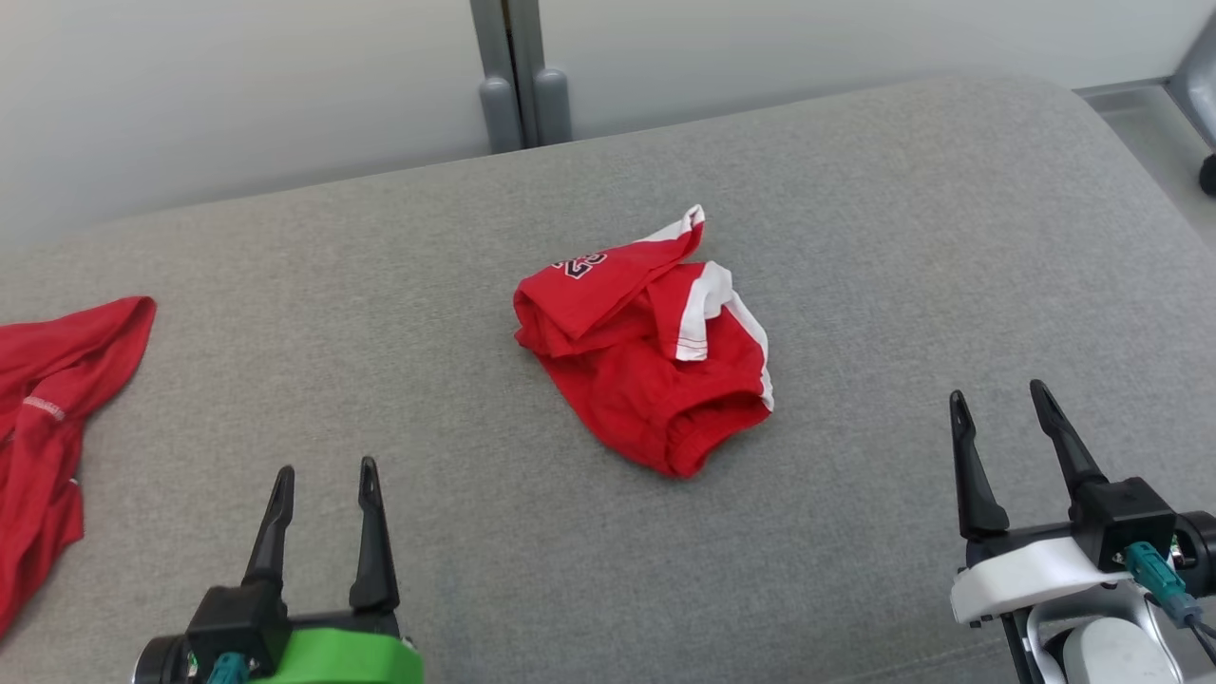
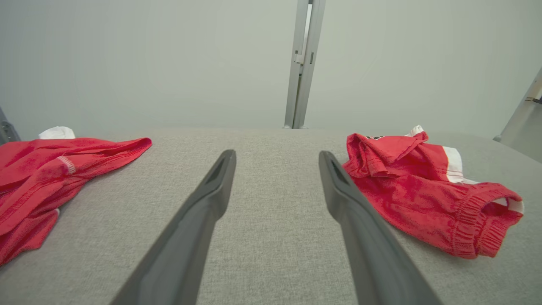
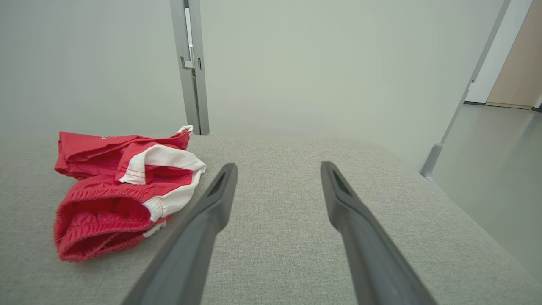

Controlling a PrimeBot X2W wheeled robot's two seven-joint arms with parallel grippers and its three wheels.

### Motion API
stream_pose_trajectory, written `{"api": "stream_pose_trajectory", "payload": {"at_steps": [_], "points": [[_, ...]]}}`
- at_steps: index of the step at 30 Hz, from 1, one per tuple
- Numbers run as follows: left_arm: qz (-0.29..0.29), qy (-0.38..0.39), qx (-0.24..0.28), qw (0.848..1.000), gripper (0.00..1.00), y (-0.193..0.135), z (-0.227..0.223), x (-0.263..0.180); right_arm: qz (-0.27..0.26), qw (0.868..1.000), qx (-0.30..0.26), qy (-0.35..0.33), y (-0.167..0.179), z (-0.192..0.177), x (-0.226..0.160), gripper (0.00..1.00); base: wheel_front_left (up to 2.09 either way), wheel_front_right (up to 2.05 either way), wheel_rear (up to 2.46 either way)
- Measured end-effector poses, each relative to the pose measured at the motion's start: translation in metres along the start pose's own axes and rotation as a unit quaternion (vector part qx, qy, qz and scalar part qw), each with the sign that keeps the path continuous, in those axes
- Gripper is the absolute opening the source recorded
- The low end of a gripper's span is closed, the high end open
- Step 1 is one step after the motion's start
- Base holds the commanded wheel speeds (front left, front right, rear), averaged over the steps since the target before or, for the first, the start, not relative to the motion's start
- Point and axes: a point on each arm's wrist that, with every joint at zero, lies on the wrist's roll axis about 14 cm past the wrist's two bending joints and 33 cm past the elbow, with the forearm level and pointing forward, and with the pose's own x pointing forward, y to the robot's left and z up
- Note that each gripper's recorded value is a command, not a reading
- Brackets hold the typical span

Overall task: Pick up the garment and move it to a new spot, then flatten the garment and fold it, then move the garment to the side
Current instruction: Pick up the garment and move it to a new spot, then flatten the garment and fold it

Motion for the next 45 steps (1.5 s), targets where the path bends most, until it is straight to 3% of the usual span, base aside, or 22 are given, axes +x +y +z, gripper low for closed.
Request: {"api": "stream_pose_trajectory", "payload": {"at_steps": [12, 27, 32, 36, 40, 45], "points": [[0.045, 0.005, 0.032, 0.998, 1.00, 0.036, 0.002, -0.056, 0.026, 1.000, 0.005, -0.003, 0.017, 0.001, -0.004, 1.00, 0.00, 0.00, 0.00], [0.035, 0.009, 0.028, 0.999, 1.00, 0.031, 0.000, -0.056, 0.036, 0.999, 0.011, 0.004, 0.024, -0.003, -0.003, 1.00, 0.00, 0.00, 0.00], [-0.063, -0.012, 0.018, 0.998, 1.00, -0.022, 0.009, -0.028, 0.040, 0.999, 0.013, 0.000, 0.027, -0.001, 0.001, 1.00, 0.00, 0.00, 0.00], [-0.168, -0.036, 0.025, 0.985, 1.00, -0.081, 0.022, -0.003, 0.038, 0.999, 0.014, -0.008, 0.026, 0.004, 0.006, 1.00, 0.00, 0.00, 0.00], [-0.285, -0.033, 0.036, 0.957, 1.00, -0.150, 0.017, 0.012, 0.026, 0.999, 0.015, -0.015, 0.018, 0.009, 0.009, 1.00, 0.00, 0.00, 0.00], [-0.380, -0.014, 0.060, 0.923, 1.00, -0.206, 0.003, 0.023, 0.002, 1.000, 0.023, -0.020, 0.003, 0.013, 0.008, 1.00, 0.00, 0.00, 0.00]]}}
